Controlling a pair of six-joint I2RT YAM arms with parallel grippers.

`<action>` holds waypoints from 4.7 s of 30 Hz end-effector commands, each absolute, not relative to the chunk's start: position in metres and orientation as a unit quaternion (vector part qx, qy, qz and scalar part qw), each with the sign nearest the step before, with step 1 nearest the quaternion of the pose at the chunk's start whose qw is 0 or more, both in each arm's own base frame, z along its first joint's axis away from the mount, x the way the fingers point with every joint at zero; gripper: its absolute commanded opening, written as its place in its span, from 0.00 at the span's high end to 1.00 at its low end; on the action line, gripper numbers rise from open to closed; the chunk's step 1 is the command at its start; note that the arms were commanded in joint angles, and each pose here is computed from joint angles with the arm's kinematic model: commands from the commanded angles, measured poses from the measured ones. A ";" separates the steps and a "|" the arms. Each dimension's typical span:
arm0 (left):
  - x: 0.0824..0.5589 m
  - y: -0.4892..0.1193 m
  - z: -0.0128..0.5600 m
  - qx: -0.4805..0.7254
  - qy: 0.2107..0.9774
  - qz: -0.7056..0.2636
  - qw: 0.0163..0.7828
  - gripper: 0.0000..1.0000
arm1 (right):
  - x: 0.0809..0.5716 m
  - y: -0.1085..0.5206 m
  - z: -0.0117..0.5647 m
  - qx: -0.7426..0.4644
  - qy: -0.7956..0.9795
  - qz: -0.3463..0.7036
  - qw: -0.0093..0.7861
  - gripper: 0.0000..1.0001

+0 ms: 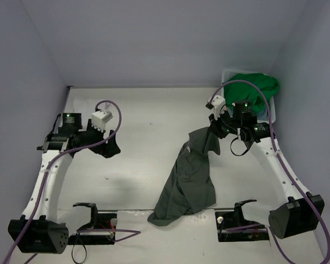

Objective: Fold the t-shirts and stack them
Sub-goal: Move the tshirt to the center of the board, then flatten out the tshirt

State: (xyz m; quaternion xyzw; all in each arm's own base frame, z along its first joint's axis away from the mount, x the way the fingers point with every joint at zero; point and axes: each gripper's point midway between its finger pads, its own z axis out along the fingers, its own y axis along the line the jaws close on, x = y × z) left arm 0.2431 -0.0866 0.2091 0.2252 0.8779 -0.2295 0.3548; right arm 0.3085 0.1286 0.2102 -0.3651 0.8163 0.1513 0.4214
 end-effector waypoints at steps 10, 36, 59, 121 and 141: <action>0.229 -0.190 0.235 0.395 0.813 -0.331 0.270 0.17 | 0.350 0.046 0.187 -0.291 0.859 -0.087 0.412 0.86; 0.270 -0.353 0.177 0.495 0.741 -0.335 0.305 0.17 | 0.434 0.109 0.064 -0.393 0.870 0.053 0.294 0.49; 0.277 -0.396 0.128 0.525 0.745 -0.284 0.298 0.17 | 0.436 0.093 0.090 -0.368 0.871 0.040 0.324 0.99; 0.284 -0.404 0.100 0.541 0.746 -0.277 0.271 1.00 | 0.406 0.085 0.031 -0.384 0.894 0.053 0.224 0.76; 0.374 -0.298 0.236 0.468 0.756 -0.189 0.417 1.00 | 0.414 0.092 0.149 -0.353 0.867 0.016 0.351 1.00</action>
